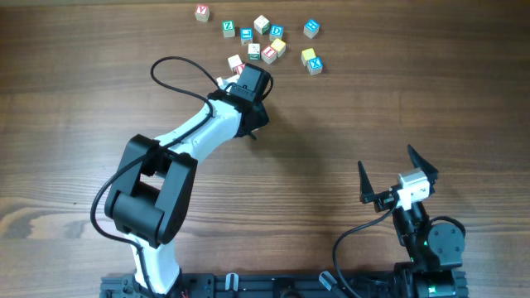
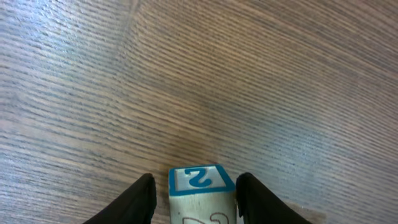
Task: Form a circle
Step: 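Carry the '2' block left and down, set it on the table, then move the left gripper to the red 'I' block in the cluster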
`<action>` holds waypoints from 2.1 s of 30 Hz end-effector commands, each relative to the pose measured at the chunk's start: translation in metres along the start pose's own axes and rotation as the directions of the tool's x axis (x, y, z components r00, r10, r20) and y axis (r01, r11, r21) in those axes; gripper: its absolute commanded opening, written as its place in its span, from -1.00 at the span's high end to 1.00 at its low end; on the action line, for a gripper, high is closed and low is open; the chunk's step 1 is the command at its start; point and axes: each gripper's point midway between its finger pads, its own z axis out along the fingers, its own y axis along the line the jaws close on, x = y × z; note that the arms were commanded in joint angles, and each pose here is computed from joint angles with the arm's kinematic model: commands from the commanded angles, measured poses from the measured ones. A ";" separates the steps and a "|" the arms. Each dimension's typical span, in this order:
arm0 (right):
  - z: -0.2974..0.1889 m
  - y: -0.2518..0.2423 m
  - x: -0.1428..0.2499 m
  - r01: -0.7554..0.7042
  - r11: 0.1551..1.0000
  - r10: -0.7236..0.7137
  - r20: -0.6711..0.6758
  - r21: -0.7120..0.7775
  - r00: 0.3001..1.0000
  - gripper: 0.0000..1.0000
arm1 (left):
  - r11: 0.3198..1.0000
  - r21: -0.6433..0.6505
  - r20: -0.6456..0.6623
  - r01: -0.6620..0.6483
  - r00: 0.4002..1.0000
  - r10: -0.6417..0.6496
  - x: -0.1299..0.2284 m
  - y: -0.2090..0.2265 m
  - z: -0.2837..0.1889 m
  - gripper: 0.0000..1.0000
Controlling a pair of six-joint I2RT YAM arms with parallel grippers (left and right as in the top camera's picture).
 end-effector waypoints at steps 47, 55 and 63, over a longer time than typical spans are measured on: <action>0.000 0.000 -0.001 0.004 1.000 -0.004 0.006 0.000 1.000 -0.99 | 0.995 0.029 0.183 -0.096 0.979 0.090 -0.167 -0.040 -0.068 0.48; 0.000 0.000 -0.001 0.004 1.000 -0.004 0.006 0.000 1.000 -1.00 | 0.992 -0.024 0.091 -0.123 0.988 0.124 -0.141 -0.039 -0.004 -0.14; 0.000 0.000 -0.001 0.004 1.000 -0.004 0.006 0.000 1.000 -0.99 | 0.989 -0.033 0.068 -0.144 0.987 0.146 -0.128 -0.045 0.021 -0.14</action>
